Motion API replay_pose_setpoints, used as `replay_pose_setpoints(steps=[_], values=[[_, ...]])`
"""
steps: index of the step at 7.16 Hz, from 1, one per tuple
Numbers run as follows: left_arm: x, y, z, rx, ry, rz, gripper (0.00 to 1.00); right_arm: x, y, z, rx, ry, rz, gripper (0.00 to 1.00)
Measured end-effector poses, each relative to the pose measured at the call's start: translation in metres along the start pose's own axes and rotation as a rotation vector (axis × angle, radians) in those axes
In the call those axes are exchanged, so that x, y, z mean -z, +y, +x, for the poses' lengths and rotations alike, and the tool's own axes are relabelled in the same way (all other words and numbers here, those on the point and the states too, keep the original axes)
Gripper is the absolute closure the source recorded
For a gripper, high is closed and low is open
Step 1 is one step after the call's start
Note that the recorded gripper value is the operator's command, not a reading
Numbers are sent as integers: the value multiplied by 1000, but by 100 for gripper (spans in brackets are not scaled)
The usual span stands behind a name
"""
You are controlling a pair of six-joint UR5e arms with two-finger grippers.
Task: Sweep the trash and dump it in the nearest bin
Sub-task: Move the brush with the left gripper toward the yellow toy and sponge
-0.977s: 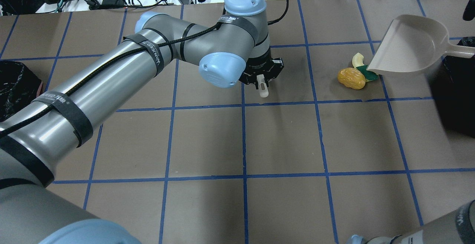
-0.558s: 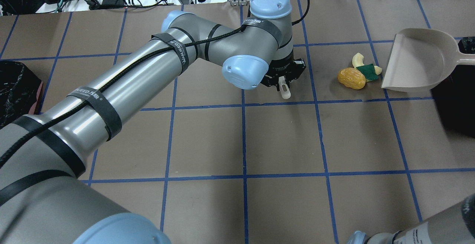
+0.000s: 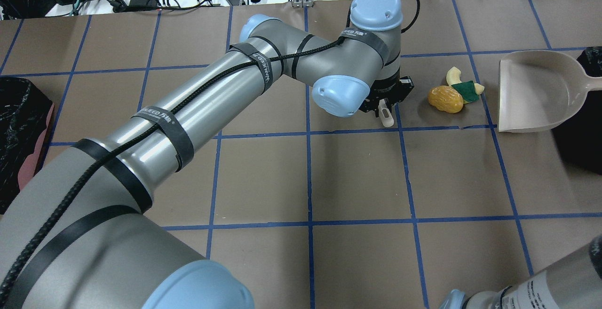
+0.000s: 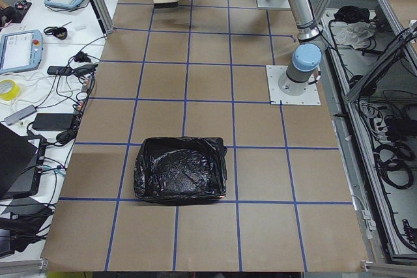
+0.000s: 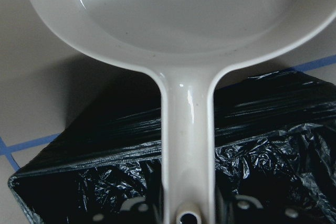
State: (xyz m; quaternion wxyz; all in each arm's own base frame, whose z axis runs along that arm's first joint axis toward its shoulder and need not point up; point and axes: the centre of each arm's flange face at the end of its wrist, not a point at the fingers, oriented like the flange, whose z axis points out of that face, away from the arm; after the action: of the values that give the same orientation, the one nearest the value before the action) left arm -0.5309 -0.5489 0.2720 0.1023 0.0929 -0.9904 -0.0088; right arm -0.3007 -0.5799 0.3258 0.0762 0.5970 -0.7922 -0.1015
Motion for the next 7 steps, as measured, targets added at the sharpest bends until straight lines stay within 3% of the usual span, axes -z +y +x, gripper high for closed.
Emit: replay_pose_setpoints(steps=[4, 7], values=[[-23, 5, 37, 29, 34, -2, 100, -23, -6, 12, 2, 20, -32, 100], [-39, 21, 61, 67, 58, -1, 100, -21, -28, 14, -9, 17, -29, 100]])
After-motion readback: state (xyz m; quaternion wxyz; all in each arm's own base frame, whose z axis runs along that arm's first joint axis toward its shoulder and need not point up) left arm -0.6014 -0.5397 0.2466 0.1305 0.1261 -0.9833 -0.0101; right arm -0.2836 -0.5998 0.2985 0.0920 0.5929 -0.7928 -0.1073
